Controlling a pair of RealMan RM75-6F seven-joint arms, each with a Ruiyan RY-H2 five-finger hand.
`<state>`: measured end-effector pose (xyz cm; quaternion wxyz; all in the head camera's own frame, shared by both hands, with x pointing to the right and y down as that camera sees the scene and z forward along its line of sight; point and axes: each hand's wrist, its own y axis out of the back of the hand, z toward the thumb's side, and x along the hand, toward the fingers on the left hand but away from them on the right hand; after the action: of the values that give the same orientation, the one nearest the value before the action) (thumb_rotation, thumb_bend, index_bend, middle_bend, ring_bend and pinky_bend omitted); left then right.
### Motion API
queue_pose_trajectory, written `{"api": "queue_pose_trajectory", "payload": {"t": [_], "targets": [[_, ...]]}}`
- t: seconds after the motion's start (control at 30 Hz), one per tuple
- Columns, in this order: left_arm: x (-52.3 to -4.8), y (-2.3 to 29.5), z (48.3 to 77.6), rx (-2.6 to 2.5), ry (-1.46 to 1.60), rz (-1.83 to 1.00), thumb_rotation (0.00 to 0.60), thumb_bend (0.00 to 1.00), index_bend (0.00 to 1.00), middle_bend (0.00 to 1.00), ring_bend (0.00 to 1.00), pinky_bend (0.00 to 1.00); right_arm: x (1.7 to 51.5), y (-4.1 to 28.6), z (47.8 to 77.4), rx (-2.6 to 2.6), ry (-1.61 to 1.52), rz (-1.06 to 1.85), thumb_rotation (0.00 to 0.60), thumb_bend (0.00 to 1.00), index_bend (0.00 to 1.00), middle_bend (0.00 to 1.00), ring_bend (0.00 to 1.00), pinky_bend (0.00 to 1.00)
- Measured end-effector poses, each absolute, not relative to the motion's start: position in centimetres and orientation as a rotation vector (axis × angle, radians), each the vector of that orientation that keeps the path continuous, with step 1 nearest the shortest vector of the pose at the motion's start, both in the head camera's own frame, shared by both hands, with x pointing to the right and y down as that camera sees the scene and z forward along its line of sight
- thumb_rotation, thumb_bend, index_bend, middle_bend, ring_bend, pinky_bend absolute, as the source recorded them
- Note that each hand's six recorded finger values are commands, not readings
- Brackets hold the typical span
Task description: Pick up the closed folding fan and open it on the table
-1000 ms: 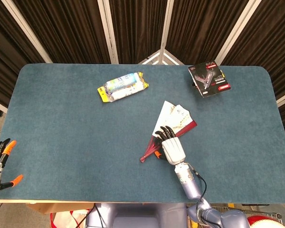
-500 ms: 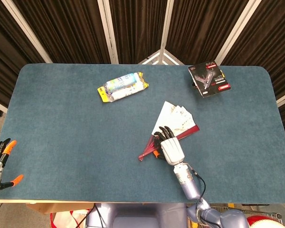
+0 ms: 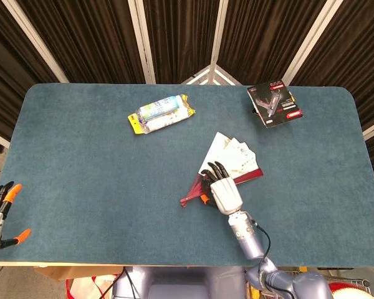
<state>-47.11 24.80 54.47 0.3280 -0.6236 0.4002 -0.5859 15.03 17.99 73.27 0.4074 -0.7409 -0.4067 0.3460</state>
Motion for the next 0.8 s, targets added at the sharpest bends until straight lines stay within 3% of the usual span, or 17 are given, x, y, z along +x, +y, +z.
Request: {"api": "queue_pose_trajectory", "payload": {"t": [0.37, 0.8], "targets": [[-46.9, 24.8, 54.4, -1.639, 1.055, -1.528, 0.6, 0.0, 0.0, 0.0, 0.0, 0.0, 14.7, 15.8, 70.3, -1.828, -1.062, 0.781, 0.6, 0.76, 0.79, 0.35, 0.15, 0.14], [-46.7, 24.7, 54.3, -1.641, 1.062, -1.513, 0.6, 0.0, 0.0, 0.0, 0.0, 0.0, 13.7, 12.4, 65.7, -1.769, -1.098, 0.694, 0.6, 0.76, 0.8, 0.36, 0.15, 0.14]]}}
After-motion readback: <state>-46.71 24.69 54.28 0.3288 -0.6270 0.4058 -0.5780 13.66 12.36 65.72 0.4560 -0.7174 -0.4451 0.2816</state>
